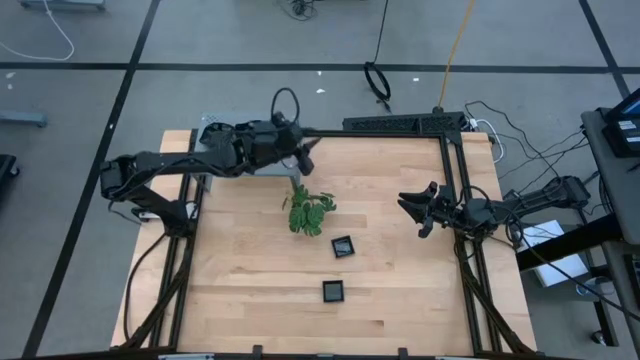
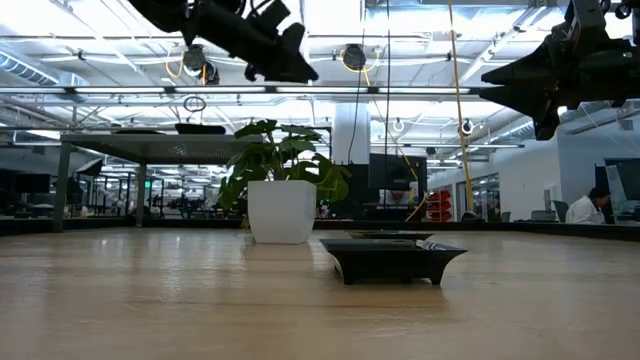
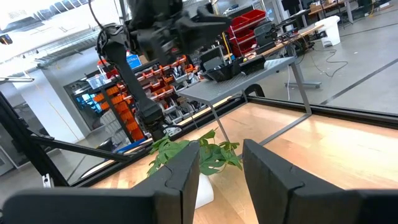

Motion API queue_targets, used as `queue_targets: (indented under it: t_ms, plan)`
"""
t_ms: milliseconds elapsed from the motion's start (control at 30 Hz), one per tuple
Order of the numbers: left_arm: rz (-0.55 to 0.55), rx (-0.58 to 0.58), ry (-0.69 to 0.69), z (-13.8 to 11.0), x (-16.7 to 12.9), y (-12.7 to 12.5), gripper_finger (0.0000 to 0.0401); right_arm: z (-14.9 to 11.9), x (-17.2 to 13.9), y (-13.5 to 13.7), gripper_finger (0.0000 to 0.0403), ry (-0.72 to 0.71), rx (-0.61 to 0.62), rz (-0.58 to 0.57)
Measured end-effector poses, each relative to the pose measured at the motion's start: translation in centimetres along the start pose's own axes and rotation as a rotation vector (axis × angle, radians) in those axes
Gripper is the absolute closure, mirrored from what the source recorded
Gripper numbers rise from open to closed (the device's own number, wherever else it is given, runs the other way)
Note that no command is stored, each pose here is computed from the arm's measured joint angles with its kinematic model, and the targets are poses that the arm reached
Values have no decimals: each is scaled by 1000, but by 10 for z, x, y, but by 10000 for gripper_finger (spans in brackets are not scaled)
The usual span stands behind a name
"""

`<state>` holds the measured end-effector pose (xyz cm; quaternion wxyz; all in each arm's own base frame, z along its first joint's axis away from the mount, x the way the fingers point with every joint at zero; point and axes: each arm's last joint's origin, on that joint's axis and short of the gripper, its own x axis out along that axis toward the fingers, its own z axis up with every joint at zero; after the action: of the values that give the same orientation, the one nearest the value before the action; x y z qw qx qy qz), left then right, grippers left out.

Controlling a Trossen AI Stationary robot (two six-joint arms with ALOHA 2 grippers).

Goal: Pick & Place Mini shaped plates
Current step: Stack the square plate on top of the square plate on the shelf

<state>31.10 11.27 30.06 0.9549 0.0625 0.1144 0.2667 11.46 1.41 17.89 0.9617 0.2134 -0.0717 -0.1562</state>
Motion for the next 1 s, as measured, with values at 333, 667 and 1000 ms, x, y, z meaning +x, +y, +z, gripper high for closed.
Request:
queue_targets:
  t_ms: [333, 667, 1000]
  plan:
    - [-65, -44, 10, -1, -15, -73, 258, 0, 0, 0, 293, 0, 0, 0]
    - [-278, -32, 196, -13, -15, -185, 258, 0, 0, 0, 293, 2, -1, 0]
    - [-564, -1, 634, -59, -27, -254, 258, -1, 0, 0, 293, 5, -4, -2]
